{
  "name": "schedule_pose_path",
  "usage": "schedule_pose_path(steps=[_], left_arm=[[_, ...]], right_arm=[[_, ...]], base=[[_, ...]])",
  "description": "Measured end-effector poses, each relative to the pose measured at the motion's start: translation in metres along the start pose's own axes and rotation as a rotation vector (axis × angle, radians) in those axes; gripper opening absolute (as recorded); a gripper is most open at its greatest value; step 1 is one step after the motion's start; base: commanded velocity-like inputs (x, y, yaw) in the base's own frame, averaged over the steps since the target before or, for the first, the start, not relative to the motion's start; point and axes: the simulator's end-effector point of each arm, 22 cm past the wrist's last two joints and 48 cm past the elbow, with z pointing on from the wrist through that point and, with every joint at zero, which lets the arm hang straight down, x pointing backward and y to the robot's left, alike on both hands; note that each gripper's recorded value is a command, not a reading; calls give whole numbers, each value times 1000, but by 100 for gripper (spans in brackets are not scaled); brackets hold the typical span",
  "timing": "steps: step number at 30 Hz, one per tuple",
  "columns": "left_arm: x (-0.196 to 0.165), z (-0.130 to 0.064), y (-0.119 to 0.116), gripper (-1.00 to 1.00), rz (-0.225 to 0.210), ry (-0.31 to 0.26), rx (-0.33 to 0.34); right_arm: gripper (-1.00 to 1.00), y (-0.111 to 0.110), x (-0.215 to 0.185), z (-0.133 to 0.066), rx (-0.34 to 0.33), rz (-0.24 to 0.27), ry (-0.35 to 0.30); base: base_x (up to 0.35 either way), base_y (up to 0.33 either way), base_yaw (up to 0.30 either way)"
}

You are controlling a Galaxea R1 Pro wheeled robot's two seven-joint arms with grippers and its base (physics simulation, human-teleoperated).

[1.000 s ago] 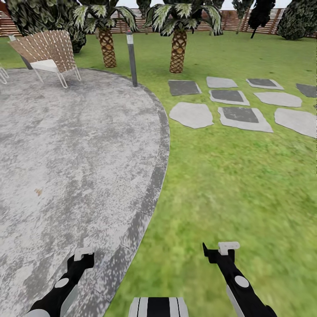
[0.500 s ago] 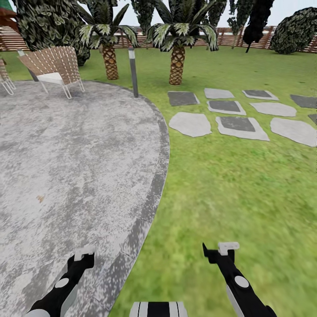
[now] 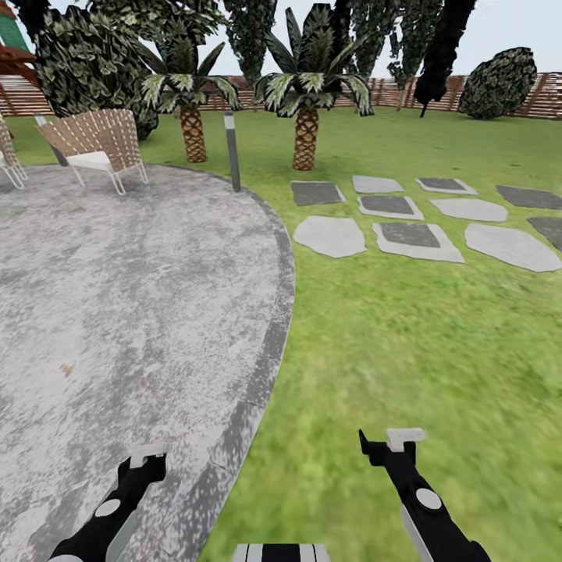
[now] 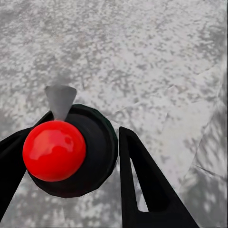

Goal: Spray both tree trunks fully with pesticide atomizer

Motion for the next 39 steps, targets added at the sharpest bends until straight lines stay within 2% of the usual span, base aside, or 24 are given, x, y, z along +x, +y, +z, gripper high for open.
schedule_pose_path(steps=[12,17,23,25,28,31,39], left_arm=[[-30,-10,-1,-100,-6,-53,4],[-17,-22,3,-100,-2,-42,2],[7,-43,9,-100,8,6,-7],[18,-52,11,-100,10,26,-8],[34,-66,16,-100,7,55,-16],[30,-71,17,-100,5,59,-19],[12,-80,16,-100,5,54,-15]], right_arm=[[100,-6,-29,-9,8,-3,-52],[100,-13,-7,-14,16,-8,-19],[100,-42,26,-30,44,-37,-2],[100,-46,37,-38,48,-41,5],[100,-51,90,-63,51,-41,71],[100,-46,103,-77,44,-38,78],[100,-44,85,-86,42,-32,64]], base=[[0,0,-235],[0,0,-240],[0,0,-240],[0,0,-240],[0,0,-240],[0,0,-240],[0,0,-240]])
